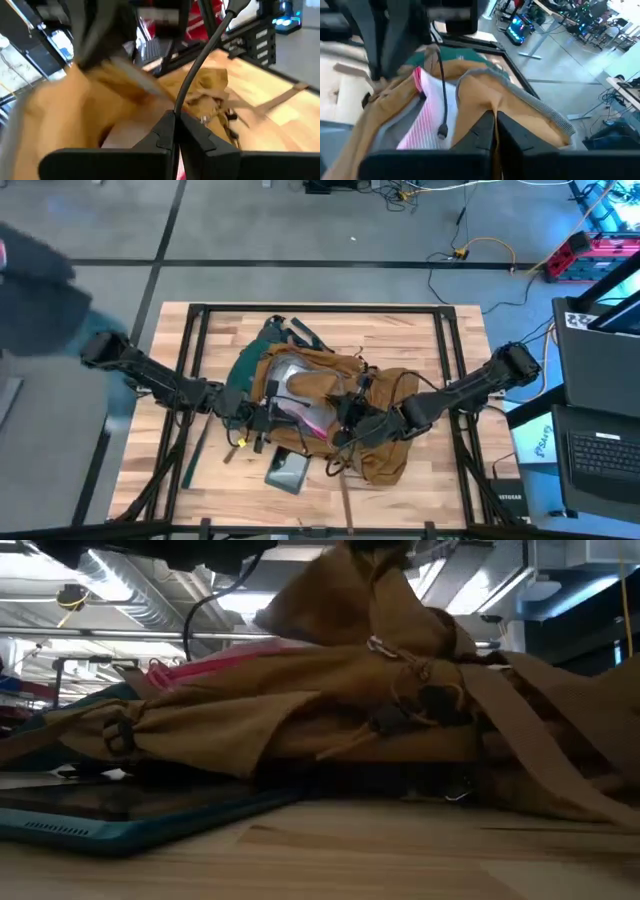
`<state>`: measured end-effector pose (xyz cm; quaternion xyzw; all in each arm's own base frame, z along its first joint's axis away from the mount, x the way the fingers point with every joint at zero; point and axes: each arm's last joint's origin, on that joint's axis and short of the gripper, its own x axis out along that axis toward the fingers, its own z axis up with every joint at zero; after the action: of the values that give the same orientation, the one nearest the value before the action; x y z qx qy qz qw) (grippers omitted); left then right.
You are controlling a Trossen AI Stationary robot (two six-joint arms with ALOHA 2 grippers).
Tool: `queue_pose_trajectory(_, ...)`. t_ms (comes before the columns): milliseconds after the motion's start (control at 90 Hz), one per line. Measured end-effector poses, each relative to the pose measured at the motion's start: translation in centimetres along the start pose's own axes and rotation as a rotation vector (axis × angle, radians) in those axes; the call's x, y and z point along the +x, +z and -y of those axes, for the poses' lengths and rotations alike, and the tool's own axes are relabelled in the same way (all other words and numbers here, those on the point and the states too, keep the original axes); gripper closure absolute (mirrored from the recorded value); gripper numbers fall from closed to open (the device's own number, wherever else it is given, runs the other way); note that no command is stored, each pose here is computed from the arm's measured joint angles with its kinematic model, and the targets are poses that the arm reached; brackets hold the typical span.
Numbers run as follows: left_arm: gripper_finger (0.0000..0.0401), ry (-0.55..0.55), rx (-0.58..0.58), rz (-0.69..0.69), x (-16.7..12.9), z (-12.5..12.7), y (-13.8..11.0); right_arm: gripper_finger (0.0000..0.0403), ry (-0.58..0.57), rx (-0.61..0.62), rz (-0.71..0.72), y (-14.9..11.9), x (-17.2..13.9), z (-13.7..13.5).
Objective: Unpack backpack
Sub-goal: Put the black charger cable into the brown backpack
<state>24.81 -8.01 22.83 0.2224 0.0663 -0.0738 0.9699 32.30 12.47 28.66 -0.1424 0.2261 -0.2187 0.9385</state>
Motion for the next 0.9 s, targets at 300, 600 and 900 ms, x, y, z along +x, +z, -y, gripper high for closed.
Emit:
queue_pose_trajectory(300, 0.0401, 0.036, -0.047, -0.128, 0.7, -1.6, -2.1, 0.0403, 0.036, -0.003, 0.042, 1.8, -1.1, -0.1)
queue_pose_trajectory(600, 0.0401, 0.060, -0.136, -0.185, 2.5, -3.9, -5.3, 0.0403, 0.039, -0.009, 0.035, 1.7, -1.0, -0.1)
queue_pose_trajectory(900, 0.0354, 0.020, -0.249, -0.204, 2.9, -5.2, -6.9, 0.0403, 0.054, -0.023, 0.021, 1.5, -1.0, -0.1)
